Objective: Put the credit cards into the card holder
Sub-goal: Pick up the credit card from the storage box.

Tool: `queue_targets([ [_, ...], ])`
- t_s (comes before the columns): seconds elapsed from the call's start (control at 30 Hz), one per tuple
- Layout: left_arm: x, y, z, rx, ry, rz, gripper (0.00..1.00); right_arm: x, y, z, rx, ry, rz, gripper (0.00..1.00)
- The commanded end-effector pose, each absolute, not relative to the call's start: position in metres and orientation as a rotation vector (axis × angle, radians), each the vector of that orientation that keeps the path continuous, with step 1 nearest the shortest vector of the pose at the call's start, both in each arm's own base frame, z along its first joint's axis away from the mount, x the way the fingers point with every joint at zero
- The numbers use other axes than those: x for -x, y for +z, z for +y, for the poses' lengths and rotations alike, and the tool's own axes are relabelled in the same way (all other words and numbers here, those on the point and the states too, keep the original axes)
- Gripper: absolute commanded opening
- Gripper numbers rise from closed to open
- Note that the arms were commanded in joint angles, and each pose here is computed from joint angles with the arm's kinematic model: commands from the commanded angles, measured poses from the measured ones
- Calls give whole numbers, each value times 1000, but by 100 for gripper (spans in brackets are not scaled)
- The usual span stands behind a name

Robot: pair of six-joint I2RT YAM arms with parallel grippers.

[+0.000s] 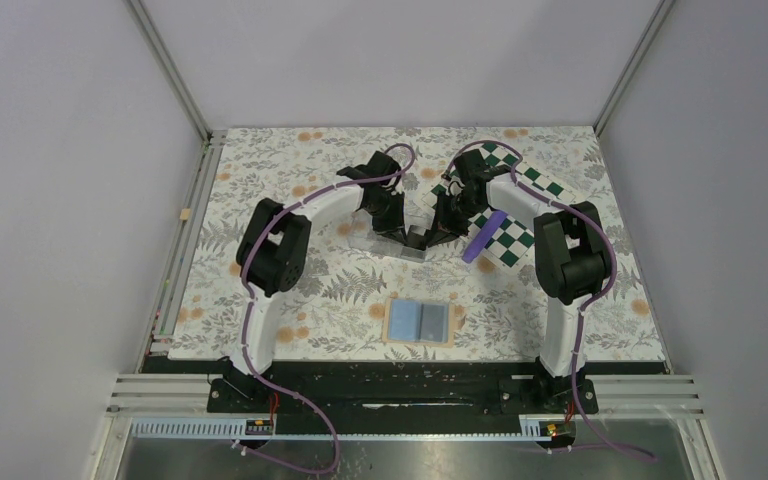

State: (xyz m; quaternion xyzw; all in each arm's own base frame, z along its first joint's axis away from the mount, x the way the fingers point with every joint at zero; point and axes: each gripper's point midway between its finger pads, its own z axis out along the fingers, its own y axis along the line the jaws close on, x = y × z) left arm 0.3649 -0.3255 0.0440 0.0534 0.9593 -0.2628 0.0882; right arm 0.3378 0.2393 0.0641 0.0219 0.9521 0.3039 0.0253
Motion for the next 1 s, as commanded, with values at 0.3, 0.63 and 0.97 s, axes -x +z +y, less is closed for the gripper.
queue_targets([
  [0.3, -373, 92, -339, -236, -816, 2727, 14, -331, 67, 245, -39, 1007, 2963, 7],
  [0.63, -374, 64, -327, -263, -633, 2799, 31, -330, 67, 245, -35, 1014, 2963, 8],
  [0.97, -377, 50, -328, -243, -597, 2828, 27, -328, 65, 245, -36, 1017, 2972, 8],
])
